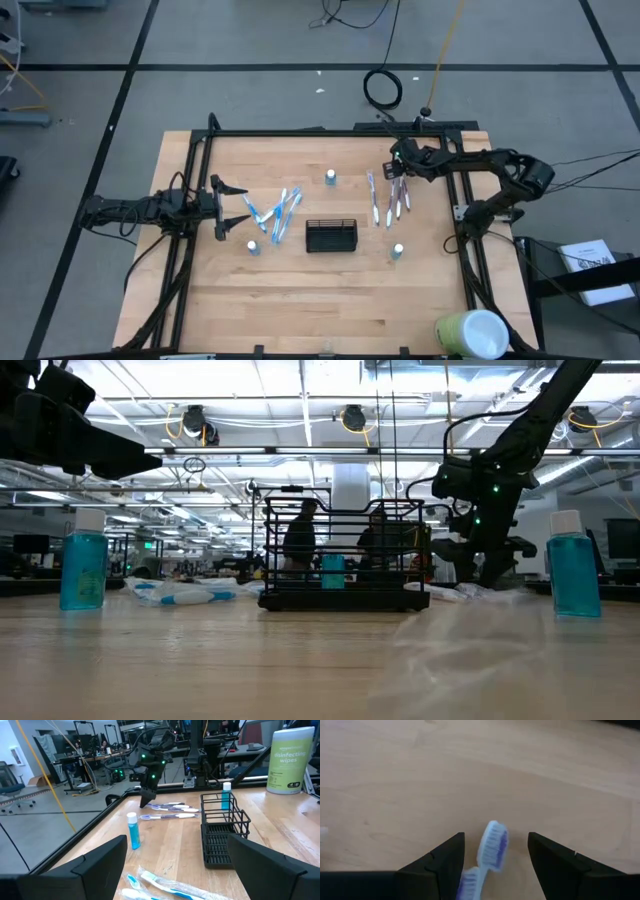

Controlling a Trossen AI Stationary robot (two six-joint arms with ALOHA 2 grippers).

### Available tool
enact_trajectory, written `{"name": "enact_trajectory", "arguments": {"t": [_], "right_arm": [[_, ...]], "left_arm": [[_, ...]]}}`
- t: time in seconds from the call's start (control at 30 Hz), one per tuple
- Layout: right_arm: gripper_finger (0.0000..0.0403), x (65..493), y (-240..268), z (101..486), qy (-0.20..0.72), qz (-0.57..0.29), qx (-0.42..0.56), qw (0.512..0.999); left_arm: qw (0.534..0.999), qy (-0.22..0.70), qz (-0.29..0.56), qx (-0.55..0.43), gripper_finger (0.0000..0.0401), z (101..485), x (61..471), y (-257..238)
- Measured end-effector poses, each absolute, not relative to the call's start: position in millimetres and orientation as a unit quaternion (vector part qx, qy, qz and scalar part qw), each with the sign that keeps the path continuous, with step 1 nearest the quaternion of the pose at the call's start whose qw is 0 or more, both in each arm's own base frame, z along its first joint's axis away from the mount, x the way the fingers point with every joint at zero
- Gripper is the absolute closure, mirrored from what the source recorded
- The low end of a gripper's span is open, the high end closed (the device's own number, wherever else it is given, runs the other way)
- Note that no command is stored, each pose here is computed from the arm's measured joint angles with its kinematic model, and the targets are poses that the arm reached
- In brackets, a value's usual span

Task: Pick & Place toothbrushing station
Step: Put the purple toothbrush into the right section of the wire organizer

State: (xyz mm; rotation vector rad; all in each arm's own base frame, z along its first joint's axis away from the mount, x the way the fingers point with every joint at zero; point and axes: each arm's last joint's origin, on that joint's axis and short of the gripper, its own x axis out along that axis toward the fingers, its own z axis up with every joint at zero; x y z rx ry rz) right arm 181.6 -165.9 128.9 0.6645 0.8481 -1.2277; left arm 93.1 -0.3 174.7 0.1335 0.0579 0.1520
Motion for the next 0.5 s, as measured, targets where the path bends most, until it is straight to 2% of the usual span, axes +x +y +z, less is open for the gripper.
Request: {"name": "enact_trajectory", "arguments": {"t": [0.5], "right_arm": [[0.0287, 178.1, -161.9, 122.8, 0.372, -0.552, 0.306, 0.681]], "left_arm": [[0.994, 0.029, 0.076, 0.067, 0.0050, 174.7, 93.1, -0.3]]}}
